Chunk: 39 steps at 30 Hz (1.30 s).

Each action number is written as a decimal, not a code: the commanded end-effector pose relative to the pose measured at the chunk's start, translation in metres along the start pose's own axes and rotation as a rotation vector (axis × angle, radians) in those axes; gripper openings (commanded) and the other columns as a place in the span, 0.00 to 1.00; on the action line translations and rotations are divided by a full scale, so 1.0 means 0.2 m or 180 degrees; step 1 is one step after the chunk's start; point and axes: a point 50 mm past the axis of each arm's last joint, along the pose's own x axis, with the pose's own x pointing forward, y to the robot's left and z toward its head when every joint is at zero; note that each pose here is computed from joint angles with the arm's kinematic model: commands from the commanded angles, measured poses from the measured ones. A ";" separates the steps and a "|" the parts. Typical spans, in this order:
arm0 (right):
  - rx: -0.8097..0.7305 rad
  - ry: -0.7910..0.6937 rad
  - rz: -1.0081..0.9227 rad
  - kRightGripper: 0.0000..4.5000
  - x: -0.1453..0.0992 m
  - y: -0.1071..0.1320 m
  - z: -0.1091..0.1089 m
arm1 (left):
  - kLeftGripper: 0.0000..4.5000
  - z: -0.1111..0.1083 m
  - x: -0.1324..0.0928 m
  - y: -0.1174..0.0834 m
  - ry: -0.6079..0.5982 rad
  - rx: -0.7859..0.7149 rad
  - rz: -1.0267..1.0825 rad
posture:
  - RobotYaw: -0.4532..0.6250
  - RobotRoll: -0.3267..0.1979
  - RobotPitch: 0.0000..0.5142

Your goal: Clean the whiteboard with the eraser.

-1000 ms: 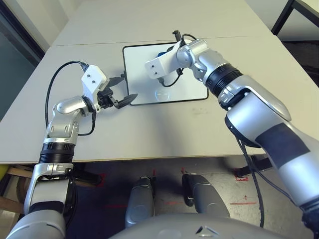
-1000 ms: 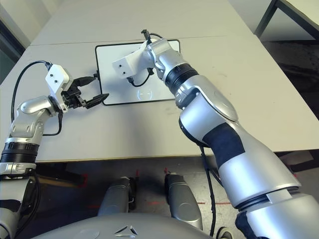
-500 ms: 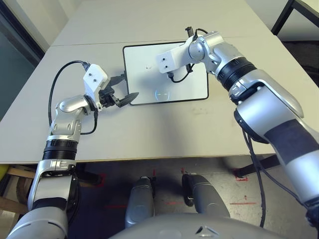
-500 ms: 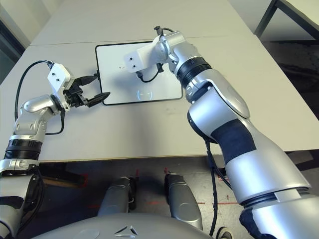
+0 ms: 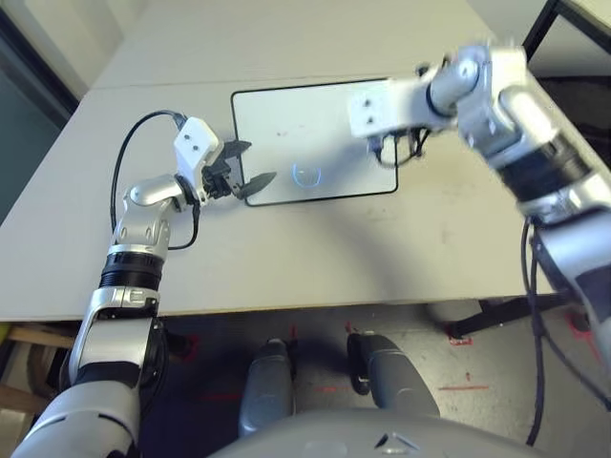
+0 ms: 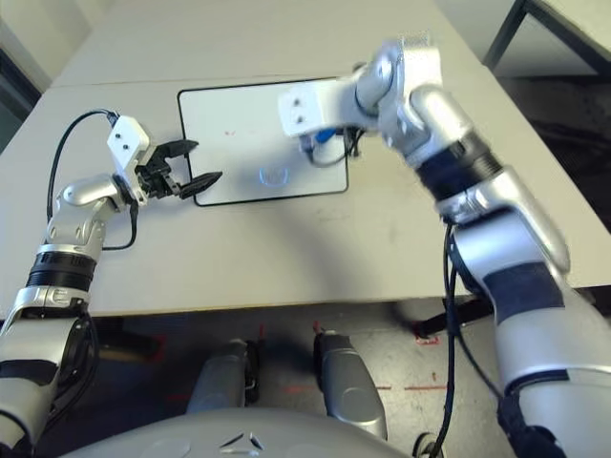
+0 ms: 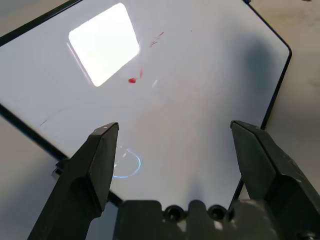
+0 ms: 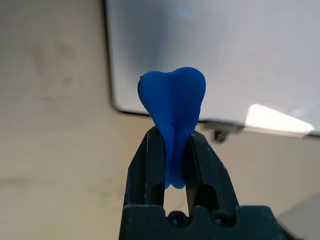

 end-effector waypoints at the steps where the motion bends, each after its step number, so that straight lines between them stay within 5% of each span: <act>1: 0.0753 0.0004 0.0249 0.08 -0.04 0.04 -0.14 | 1.00 -0.02 0.02 -0.01 0.0060 0.0036 -0.0068 | 0.24 0.62 0.16; 9: 0.2350 0.0129 0.0476 0.08 0.03 0.04 -0.41 | 1.00 -0.02 0.04 0.00 0.0046 0.0041 -0.0082 | 0.23 0.62 0.16; 16: 0.3271 0.0390 0.0183 0.08 0.19 0.04 -0.59 | 1.00 -0.03 0.04 0.00 0.0026 0.0046 -0.0062 | 0.24 0.62 0.17; 27: 0.4310 0.0264 -0.0232 0.08 0.36 0.10 -0.60 | 1.00 -0.03 -0.04 0.01 0.0073 0.0080 0.0007 | 0.29 0.62 0.24; 39: 0.4847 0.0291 -0.0326 0.08 0.43 0.15 -0.58 | 1.00 0.00 -0.12 0.01 0.0170 0.0096 0.0043 | 0.32 0.62 0.28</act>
